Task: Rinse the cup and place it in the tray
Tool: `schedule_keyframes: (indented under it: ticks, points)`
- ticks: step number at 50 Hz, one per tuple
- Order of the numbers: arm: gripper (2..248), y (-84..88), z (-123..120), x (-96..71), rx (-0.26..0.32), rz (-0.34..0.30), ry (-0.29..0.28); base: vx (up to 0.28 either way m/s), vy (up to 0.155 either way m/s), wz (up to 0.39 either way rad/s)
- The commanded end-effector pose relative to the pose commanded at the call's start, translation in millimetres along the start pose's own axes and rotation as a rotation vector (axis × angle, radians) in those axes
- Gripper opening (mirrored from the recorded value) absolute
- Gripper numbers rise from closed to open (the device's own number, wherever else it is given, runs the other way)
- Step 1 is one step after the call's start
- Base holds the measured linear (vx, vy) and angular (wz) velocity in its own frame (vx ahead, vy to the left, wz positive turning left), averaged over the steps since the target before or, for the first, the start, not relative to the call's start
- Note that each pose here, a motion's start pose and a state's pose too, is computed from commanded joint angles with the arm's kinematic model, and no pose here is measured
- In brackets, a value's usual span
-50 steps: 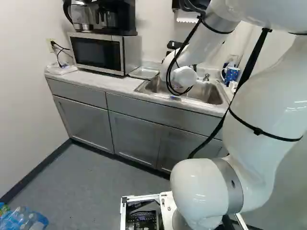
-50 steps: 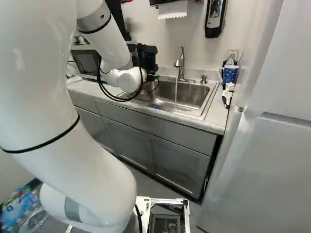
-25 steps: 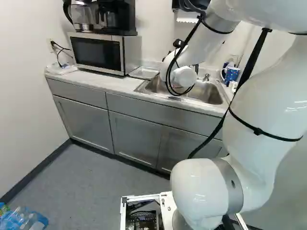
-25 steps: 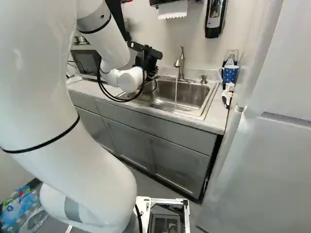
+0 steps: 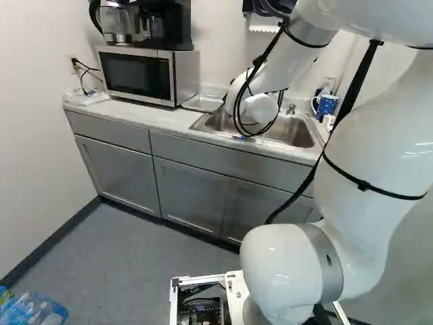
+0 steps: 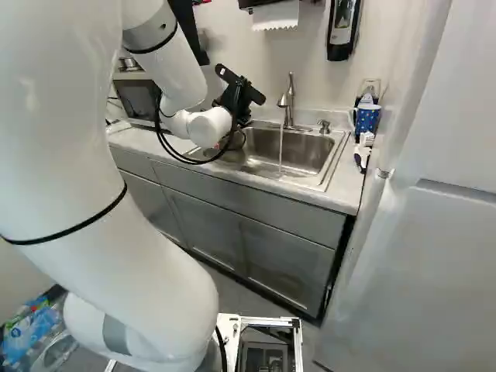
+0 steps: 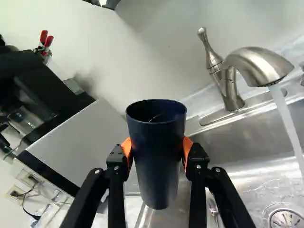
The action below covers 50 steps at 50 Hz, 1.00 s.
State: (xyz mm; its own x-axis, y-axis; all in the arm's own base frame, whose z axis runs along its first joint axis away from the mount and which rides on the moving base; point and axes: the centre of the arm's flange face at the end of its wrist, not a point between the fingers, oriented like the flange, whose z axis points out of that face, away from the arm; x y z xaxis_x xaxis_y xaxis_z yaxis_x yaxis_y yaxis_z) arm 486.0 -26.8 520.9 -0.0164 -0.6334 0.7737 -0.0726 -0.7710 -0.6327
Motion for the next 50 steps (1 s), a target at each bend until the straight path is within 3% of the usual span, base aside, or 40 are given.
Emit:
schedule_keyframes:
  ticks: [50]
  points:
    - [122,0.2,0.0,-0.3,-0.003,0.526,-0.002,0.000,0.000,0.000]
